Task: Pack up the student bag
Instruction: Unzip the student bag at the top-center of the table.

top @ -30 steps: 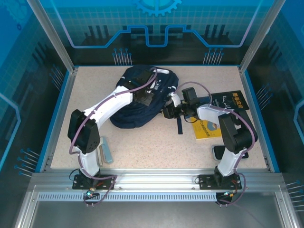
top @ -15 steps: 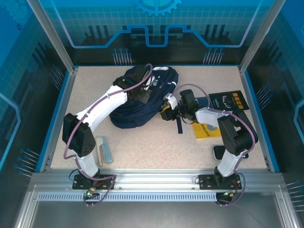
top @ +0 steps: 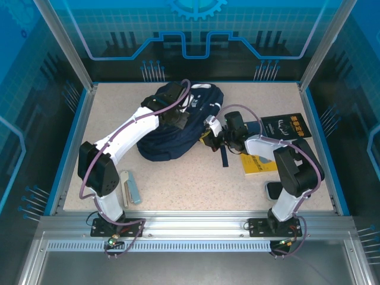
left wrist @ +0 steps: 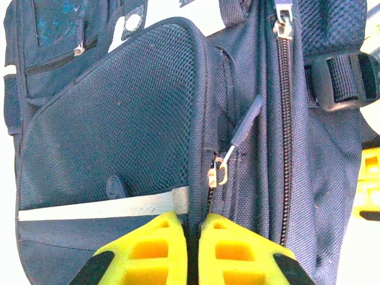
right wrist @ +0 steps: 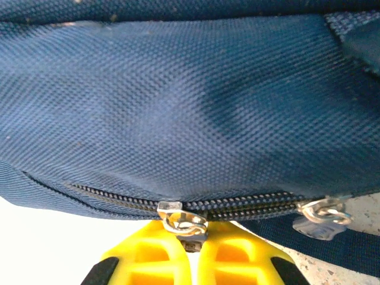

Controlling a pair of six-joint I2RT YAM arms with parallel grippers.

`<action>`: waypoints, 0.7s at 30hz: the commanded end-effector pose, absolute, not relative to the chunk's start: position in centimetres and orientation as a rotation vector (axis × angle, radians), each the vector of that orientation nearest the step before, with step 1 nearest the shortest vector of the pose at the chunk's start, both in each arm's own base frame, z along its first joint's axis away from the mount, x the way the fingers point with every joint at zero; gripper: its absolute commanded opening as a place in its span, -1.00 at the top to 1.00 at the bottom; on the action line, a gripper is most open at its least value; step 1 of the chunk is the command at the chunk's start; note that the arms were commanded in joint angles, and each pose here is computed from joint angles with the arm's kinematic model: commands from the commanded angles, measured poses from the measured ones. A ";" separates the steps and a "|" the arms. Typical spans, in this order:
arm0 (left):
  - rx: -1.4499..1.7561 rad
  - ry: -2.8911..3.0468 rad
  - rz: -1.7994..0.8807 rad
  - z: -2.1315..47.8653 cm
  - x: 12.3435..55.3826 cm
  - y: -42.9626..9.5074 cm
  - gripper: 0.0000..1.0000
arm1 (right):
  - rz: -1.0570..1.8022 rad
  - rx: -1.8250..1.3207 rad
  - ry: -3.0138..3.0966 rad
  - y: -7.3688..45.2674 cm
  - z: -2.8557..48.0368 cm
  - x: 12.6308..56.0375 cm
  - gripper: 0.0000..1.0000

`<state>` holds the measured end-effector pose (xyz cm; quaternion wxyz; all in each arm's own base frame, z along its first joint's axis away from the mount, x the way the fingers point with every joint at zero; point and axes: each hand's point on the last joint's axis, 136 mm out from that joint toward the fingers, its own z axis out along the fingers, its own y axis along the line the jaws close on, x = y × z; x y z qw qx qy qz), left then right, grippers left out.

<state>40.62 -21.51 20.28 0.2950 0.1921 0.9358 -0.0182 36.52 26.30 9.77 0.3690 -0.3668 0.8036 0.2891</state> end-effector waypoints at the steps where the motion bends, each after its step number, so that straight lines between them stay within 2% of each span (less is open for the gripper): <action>1: 0.345 2.362 -0.196 24.0 42.5 -22.9 1.00 | 0.763 -0.973 2.046 27.0 11.4 34.6 1.00; 11: 0.097 2.397 -0.406 21.9 44.6 -25.9 1.00 | 0.811 -0.939 2.021 30.8 12.0 28.8 1.00; 17: 0.141 2.450 -0.523 20.8 44.2 -27.8 1.00 | 0.792 -0.746 2.030 28.8 13.0 29.5 1.00; 18: 0.164 2.456 -0.537 21.0 44.0 -27.9 0.88 | 0.792 -0.709 2.030 27.9 13.4 29.8 1.00; 21: 0.241 2.473 -0.588 21.4 43.1 -28.0 0.26 | 0.801 -0.635 2.036 25.8 14.3 30.6 1.00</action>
